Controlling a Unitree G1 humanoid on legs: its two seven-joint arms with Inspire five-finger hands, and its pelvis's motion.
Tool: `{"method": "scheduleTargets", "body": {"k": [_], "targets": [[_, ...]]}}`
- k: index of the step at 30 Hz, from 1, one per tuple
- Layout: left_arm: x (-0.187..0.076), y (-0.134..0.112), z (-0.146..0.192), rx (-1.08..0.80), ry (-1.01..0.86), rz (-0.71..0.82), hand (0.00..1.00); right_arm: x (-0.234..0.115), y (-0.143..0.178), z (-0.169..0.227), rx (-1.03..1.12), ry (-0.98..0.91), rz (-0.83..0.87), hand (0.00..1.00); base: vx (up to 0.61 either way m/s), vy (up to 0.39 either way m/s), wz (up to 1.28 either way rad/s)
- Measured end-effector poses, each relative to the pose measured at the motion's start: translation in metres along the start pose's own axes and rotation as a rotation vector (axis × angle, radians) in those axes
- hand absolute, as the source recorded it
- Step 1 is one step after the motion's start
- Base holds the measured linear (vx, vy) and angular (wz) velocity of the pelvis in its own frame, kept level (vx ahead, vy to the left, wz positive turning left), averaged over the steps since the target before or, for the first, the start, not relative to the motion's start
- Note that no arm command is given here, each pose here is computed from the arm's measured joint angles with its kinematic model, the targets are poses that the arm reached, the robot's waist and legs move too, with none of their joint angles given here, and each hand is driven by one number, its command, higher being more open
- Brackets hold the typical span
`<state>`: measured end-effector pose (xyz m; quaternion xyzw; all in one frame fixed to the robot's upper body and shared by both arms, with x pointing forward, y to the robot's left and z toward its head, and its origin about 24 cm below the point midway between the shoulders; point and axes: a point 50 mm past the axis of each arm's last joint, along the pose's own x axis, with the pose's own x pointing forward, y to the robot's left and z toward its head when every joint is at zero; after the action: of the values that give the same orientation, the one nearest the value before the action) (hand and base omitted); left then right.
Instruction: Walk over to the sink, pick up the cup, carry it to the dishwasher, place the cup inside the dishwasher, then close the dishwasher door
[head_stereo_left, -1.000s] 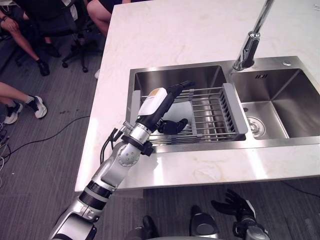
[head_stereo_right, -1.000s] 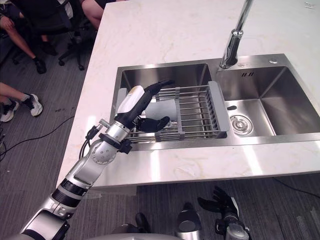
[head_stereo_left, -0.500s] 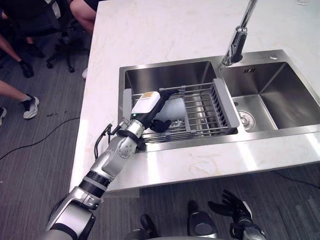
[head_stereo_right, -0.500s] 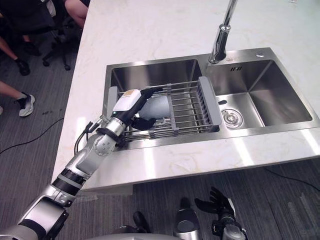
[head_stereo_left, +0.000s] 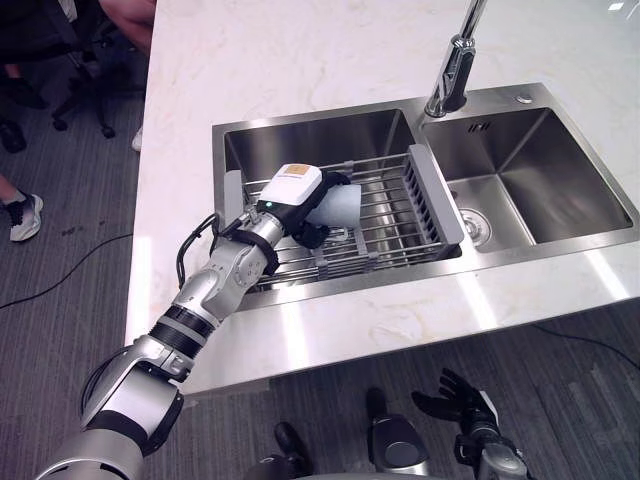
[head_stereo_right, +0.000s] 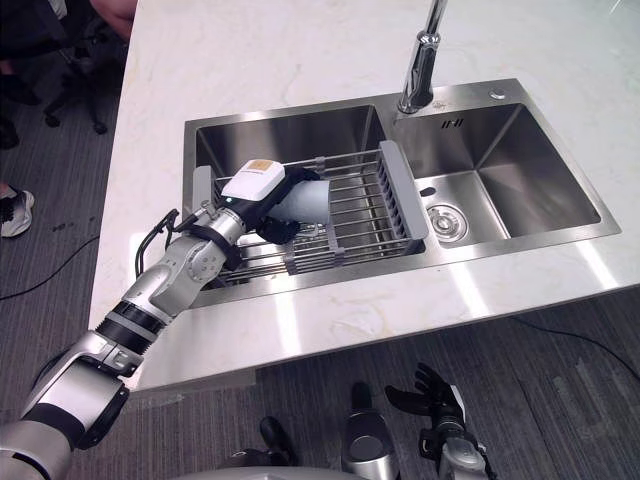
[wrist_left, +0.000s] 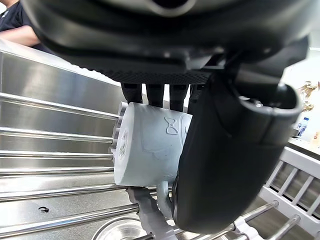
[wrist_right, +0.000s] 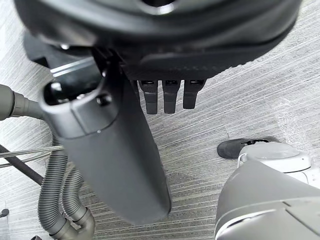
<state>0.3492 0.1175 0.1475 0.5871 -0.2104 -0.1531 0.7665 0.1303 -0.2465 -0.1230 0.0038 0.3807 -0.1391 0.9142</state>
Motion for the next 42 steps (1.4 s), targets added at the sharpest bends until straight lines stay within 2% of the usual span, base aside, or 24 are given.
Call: {"method": "scheduleTargets", "body": {"k": [6, 9, 13, 17, 24, 30, 38, 42], "targets": [[-0.007, 0.000, 0.015, -0.126, -0.057, 0.043, 0.30, -0.002, 0.001, -0.004, 0.006, 0.011, 0.000, 0.90, 0.00, 0.000, 0.00], [-0.021, -0.002, 0.031, -0.382, -0.083, 0.165, 0.30, -0.002, 0.002, -0.006, 0.009, 0.014, 0.000, 0.90, 0.00, 0.007, 0.04], [-0.045, -0.003, 0.035, -0.747, -0.047, 0.358, 0.30, -0.003, 0.004, -0.008, 0.019, 0.022, -0.003, 0.90, 0.00, 0.001, 0.01], [-0.065, -0.005, 0.033, -0.973, -0.022, 0.481, 0.30, -0.006, 0.001, -0.014, 0.021, 0.036, -0.021, 0.90, -0.01, 0.001, 0.02], [-0.093, -0.014, 0.034, -1.243, 0.003, 0.570, 0.30, -0.008, 0.000, -0.017, 0.033, 0.046, -0.032, 0.90, 0.00, 0.000, 0.00], [-0.109, -0.027, 0.038, -1.340, 0.050, 0.576, 0.30, -0.007, 0.000, -0.016, 0.038, 0.040, -0.045, 0.90, 0.00, 0.006, -0.10], [-0.110, -0.019, 0.040, -1.336, 0.008, 0.592, 0.30, -0.002, 0.013, -0.004, 0.007, 0.004, -0.012, 0.90, -0.14, 0.017, -0.03], [-0.122, -0.024, 0.032, -1.331, 0.063, 0.608, 0.30, -0.002, 0.018, -0.005, -0.018, 0.010, 0.012, 0.90, -0.14, -0.101, 0.10]]}}
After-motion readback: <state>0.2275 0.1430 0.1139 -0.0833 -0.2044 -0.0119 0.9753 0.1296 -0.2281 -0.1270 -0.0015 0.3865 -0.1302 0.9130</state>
